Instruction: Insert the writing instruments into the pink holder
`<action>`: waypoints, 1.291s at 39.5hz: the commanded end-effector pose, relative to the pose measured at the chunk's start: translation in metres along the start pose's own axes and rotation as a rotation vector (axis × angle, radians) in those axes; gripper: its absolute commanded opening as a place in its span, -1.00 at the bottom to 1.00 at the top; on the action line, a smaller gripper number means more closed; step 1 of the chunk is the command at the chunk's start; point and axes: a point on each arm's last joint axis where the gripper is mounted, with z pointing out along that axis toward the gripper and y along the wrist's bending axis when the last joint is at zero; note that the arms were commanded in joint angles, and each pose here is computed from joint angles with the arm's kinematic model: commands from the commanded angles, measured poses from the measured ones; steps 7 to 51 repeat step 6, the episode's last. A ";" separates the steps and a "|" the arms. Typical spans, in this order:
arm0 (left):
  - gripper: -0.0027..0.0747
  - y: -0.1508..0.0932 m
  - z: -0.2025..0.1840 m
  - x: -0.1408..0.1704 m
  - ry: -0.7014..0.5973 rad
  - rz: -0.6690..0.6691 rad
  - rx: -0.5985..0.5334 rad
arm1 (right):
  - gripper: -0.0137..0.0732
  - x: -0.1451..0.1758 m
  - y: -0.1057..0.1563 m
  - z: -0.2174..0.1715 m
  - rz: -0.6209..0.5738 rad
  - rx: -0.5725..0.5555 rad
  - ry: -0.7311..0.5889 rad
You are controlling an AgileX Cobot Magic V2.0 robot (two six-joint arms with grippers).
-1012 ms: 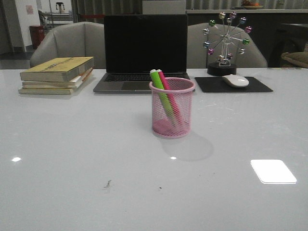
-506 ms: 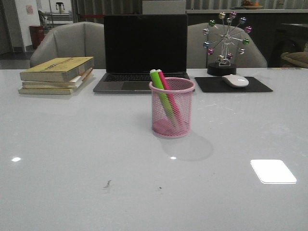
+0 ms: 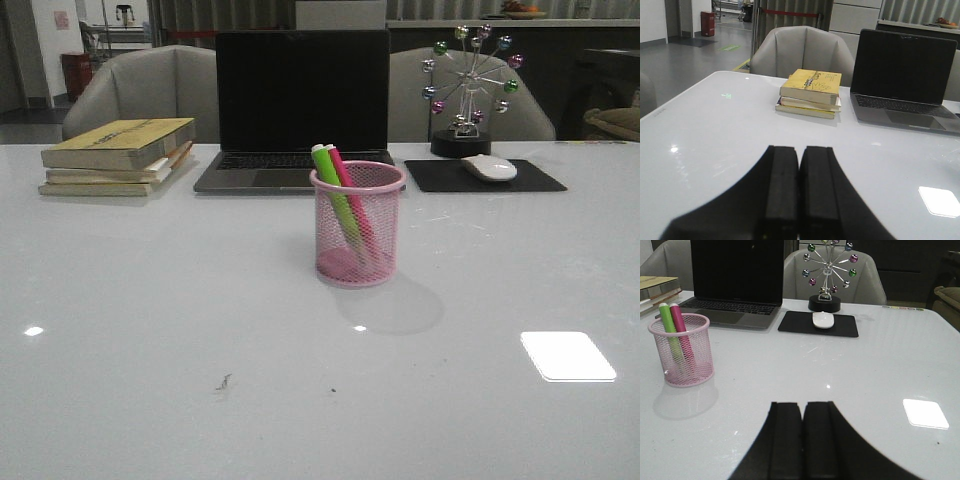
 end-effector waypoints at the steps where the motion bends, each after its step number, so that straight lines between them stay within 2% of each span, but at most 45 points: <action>1: -0.69 0.000 -0.002 -0.009 -0.112 -0.009 0.007 | -0.64 -0.008 0.000 -0.001 -0.010 -0.001 -0.097; 51: -0.69 0.000 -0.002 -0.009 -0.112 -0.009 0.007 | -0.64 -0.008 0.000 -0.001 -0.010 -0.001 -0.097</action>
